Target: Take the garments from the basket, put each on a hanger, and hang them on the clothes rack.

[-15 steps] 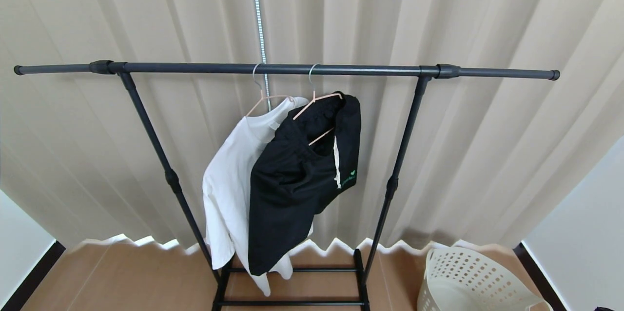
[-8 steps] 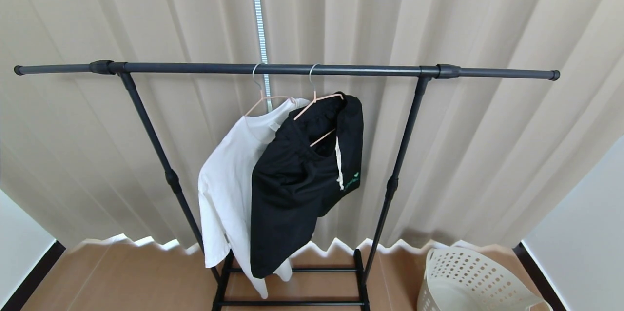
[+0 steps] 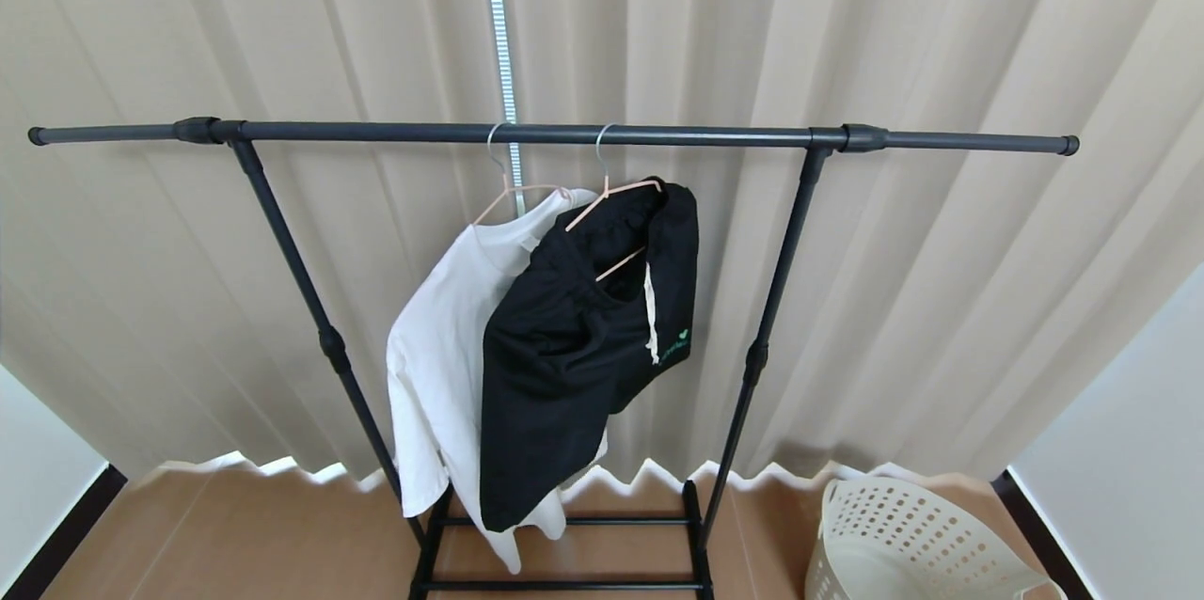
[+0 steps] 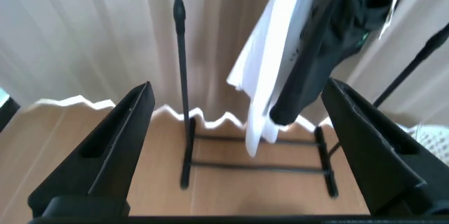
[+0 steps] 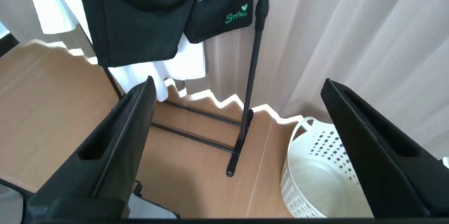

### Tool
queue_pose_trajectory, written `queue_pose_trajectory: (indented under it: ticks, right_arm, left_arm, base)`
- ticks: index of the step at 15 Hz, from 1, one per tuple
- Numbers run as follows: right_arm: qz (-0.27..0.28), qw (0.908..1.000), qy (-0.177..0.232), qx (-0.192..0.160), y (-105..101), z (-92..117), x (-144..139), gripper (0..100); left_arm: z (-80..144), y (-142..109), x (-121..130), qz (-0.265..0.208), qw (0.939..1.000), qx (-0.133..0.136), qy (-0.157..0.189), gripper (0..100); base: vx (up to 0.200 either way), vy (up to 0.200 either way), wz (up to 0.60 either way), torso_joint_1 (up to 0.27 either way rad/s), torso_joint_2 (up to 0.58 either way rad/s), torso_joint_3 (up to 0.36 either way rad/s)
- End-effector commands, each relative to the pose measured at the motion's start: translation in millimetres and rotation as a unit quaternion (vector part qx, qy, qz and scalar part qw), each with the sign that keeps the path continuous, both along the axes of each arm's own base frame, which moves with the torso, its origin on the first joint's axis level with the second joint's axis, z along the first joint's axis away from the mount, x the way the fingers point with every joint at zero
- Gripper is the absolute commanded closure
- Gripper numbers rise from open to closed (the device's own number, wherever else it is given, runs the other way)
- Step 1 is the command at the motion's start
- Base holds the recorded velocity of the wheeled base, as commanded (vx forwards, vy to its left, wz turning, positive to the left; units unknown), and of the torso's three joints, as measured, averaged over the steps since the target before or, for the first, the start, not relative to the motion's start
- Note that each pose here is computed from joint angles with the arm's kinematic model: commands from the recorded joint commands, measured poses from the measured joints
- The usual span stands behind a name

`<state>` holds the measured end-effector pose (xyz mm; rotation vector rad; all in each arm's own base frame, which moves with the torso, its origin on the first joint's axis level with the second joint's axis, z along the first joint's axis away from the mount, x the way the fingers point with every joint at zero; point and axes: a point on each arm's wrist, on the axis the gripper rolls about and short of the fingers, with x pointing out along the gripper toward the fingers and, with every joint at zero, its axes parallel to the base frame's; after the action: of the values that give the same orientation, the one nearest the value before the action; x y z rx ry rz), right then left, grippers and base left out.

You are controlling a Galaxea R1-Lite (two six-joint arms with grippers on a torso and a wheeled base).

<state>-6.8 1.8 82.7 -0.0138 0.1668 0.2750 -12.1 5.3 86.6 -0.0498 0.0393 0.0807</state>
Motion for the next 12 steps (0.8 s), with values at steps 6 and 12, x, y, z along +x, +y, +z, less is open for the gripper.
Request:
queue_pose_trajectory:
  ticks: [6, 12]
  right_arm:
    - [-0.016, 0.9983, -0.052, -0.019, 0, -1, -8, 0]
    - [-0.068, 0.9891, -0.114, -0.064, 1, -4, -16, 0]
  left_arm:
    - [-3, -3, -11, -0.007, 0.9977, 0.034, -0.059, 0]
    - [-10, -7, -11, -0.100, 0.9925, 0.065, -0.026, 0]
  base:
    - [0.000, 0.000, 0.00, 0.000, 0.00, 0.000]
    - [0.000, 0.000, 0.00, 0.000, 0.00, 0.000]
